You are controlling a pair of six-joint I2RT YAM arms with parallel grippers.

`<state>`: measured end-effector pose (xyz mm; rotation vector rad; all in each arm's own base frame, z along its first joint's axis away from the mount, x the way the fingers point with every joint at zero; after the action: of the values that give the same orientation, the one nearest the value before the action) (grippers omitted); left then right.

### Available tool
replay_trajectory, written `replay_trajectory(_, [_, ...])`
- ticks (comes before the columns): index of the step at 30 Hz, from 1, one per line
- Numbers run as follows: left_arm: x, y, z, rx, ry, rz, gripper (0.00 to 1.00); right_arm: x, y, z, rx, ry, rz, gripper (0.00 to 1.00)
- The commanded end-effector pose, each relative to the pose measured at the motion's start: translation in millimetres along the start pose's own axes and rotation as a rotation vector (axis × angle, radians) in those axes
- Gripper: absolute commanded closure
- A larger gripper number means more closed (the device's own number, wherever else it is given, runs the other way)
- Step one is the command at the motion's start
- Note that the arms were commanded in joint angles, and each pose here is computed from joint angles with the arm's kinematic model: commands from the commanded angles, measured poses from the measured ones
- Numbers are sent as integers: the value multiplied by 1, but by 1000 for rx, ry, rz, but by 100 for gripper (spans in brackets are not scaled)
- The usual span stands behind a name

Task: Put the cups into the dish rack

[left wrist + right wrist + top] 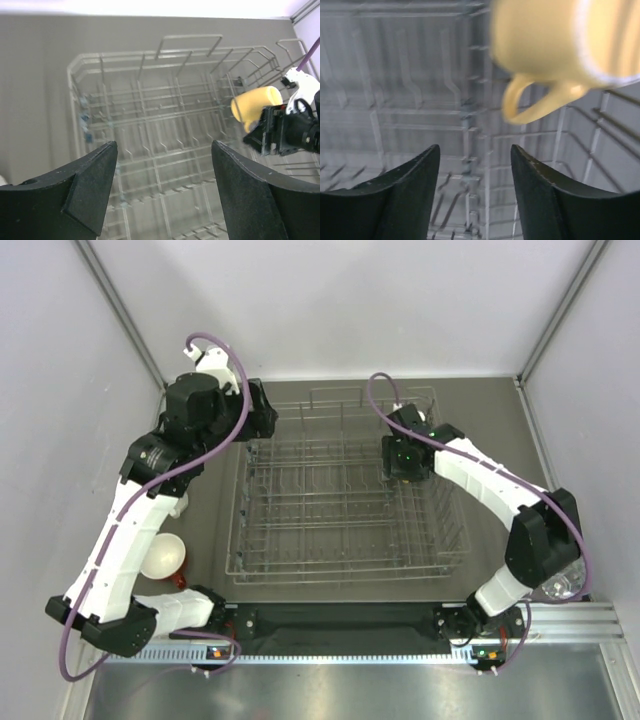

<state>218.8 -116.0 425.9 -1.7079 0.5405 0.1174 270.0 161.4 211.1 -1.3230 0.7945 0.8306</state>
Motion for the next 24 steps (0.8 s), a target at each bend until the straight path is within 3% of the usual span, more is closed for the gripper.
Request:
replay_trajectory(1, [5, 10, -1, -110, -6, 65, 20, -46, -7, 13, -78, -138, -34, 40])
replay_trajectory(9, [-3, 55, -7, -311, 34, 344, 25, -85, 19, 21, -138, -385, 73, 36])
replay_trajectory(13, [-20, 63, 0, -334, -60, 430, 25, -101, 33, 22, -155, -471, 74, 36])
replay_trajectory(19, [-20, 68, 12, -375, -245, 455, 30, -125, 52, 16, -155, -583, 72, 35])
replay_trajectory(24, [-25, 68, 25, -486, -361, 308, 35, -140, 69, 9, -174, -643, 61, 34])
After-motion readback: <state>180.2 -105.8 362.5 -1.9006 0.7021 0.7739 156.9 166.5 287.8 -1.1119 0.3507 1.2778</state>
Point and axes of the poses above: each gripper's point midway between its finger pads, its own x axis out along the fingers, its own z axis along the line the jaws close on, y = z × x, the point moved 10 cm from there along -x, back along the fingers, and after that the axes turned 3 degrees about x, right-handed, at the moved point
